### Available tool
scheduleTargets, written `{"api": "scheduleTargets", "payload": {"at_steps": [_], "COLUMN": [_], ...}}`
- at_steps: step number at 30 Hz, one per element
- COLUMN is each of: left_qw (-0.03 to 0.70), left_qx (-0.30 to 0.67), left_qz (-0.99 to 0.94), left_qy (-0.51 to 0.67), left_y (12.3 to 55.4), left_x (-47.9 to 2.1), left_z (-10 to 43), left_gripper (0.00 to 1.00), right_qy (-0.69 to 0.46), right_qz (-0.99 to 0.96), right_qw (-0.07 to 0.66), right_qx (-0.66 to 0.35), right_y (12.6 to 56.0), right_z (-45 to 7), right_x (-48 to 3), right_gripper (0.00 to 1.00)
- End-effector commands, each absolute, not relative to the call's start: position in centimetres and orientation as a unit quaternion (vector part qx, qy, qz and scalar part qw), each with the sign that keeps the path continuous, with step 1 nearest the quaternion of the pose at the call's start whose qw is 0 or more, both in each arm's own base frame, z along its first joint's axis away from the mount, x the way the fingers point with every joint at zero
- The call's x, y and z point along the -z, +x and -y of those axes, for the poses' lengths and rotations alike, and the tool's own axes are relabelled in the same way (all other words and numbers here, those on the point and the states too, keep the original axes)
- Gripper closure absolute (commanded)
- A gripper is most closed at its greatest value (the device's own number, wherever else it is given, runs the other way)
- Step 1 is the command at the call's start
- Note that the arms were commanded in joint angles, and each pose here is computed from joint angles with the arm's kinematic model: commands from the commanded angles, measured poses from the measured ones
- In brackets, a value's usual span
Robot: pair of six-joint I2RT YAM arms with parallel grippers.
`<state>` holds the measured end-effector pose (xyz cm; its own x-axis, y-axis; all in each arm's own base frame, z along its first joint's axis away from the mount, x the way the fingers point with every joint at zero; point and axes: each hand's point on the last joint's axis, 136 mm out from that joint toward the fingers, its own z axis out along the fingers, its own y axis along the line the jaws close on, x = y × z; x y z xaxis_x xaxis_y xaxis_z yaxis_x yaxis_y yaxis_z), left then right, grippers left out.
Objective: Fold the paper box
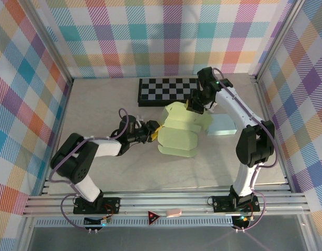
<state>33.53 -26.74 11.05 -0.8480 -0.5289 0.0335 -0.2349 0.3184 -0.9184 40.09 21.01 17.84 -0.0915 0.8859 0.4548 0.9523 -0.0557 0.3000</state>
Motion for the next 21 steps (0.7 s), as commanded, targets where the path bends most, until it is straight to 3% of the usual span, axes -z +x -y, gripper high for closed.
{"api": "scheduleTargets", "payload": {"at_steps": [1,6,11,21], "left_qw": [0.12,0.126,0.171,0.184], "left_qx": [0.435,0.369,0.382,0.466], "left_qz": [-0.858,-0.877,-0.859,-0.834], "left_qy": [-0.244,-0.28,-0.295,-0.233], "left_y": [30.7,27.9,28.9,35.5], "left_x": [-9.2,-9.2,-13.8,-24.1], "left_z": [23.6,18.5,15.5,20.9], "left_gripper": [0.51,0.49,0.48,0.58], "right_qy": [-0.626,-0.583,-0.536,-0.488], "right_qz": [0.709,0.731,0.751,0.759], "right_qw": [0.012,-0.017,-0.055,-0.081], "right_qx": [0.324,0.354,0.381,0.423], "right_y": [41.1,41.9,42.1,41.1], "right_z": [-22.3,-24.5,-26.9,-30.1], "right_x": [-18.4,-17.4,-16.6,-14.3], "right_gripper": [1.0,1.0,1.0,1.0]}}
